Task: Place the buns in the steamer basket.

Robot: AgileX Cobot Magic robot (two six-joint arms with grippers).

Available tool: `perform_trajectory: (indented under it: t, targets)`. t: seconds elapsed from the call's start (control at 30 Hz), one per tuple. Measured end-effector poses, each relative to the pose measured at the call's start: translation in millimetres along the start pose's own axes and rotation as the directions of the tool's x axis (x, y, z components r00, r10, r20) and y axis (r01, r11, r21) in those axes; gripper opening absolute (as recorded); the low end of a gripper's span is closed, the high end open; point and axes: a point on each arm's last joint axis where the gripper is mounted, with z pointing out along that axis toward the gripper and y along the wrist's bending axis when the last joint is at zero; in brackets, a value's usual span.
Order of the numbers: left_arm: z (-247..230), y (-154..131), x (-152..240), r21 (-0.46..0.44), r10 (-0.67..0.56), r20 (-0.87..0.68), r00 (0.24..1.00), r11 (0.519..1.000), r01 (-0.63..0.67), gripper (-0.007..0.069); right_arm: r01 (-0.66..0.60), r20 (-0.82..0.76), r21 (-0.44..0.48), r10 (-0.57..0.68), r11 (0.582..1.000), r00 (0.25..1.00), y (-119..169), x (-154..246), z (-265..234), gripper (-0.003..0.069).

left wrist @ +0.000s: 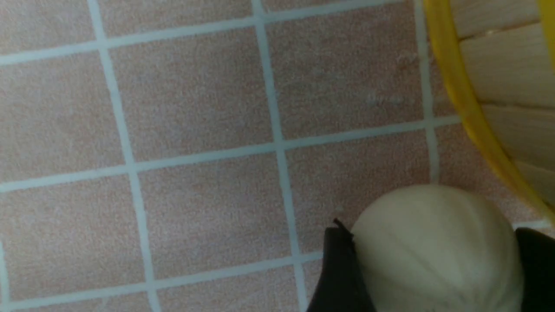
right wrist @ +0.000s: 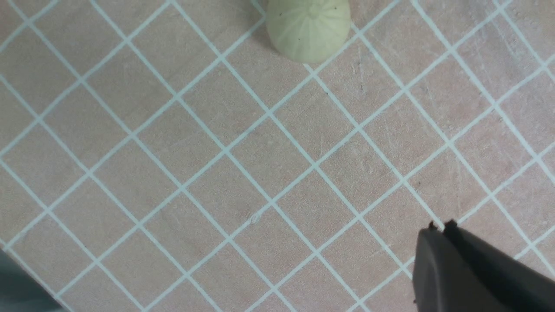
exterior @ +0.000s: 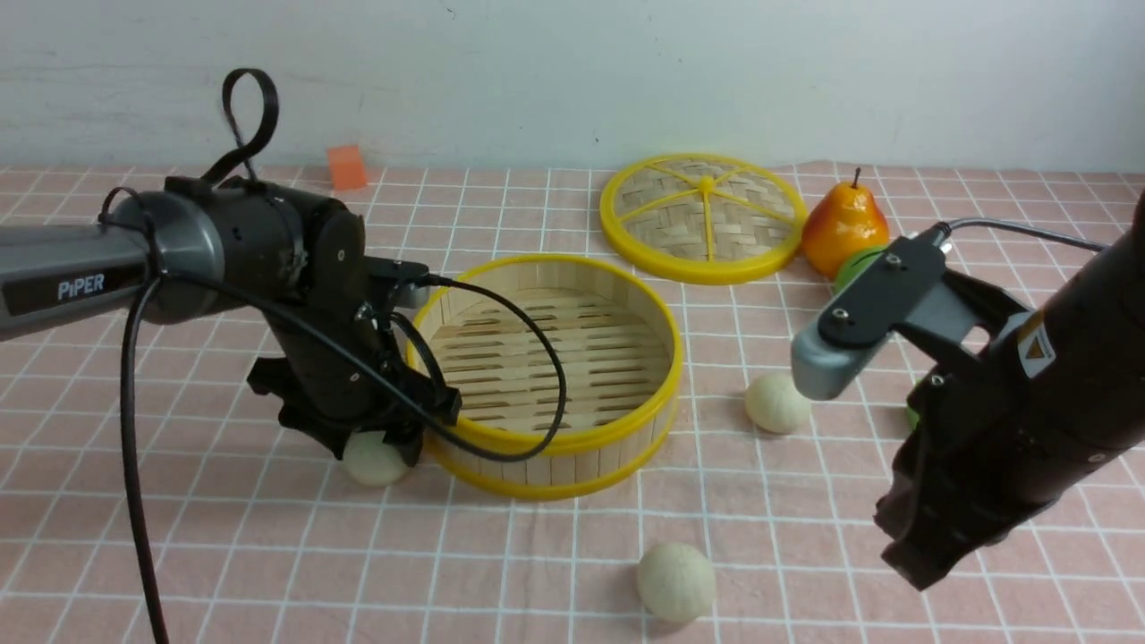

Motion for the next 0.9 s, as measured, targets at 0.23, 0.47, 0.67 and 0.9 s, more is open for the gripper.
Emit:
perform_trajectory:
  t: [0.23, 0.47, 0.67, 0.9]
  targets:
    - [-8.6, 0.1, 2.7, 0.000, -0.036, -0.027, 0.999, 0.999, 0.036, 0.0245, -0.021, 0.000, 0.000, 0.021, 1.000, 1.000, 0.0, 0.0, 0.0, 0.0008]
    - [-99.2, -13.5, -14.3, 0.087, -0.057, 0.134, 0.989, 0.995, 0.045, 0.0001, -0.021, 0.002, 0.001, 0.021, 1.000, 1.000, -0.1, -0.2, 0.0, 0.0015]
    - [-131.6, -68.7, -33.5, 0.181, 0.029, 0.288, 0.957, 0.980, -0.084, 0.0002, -0.023, 0.005, -0.002, 0.023, 1.000, 1.000, 0.2, -0.5, 0.0, 0.0022]
    - [-77.2, -102.0, -56.7, 0.182, 0.061, 0.247, 0.967, 0.977, -0.109, 0.0060, -0.033, 0.010, -0.020, 0.033, 0.999, 0.999, 1.8, -1.0, 0.0, 0.0031]
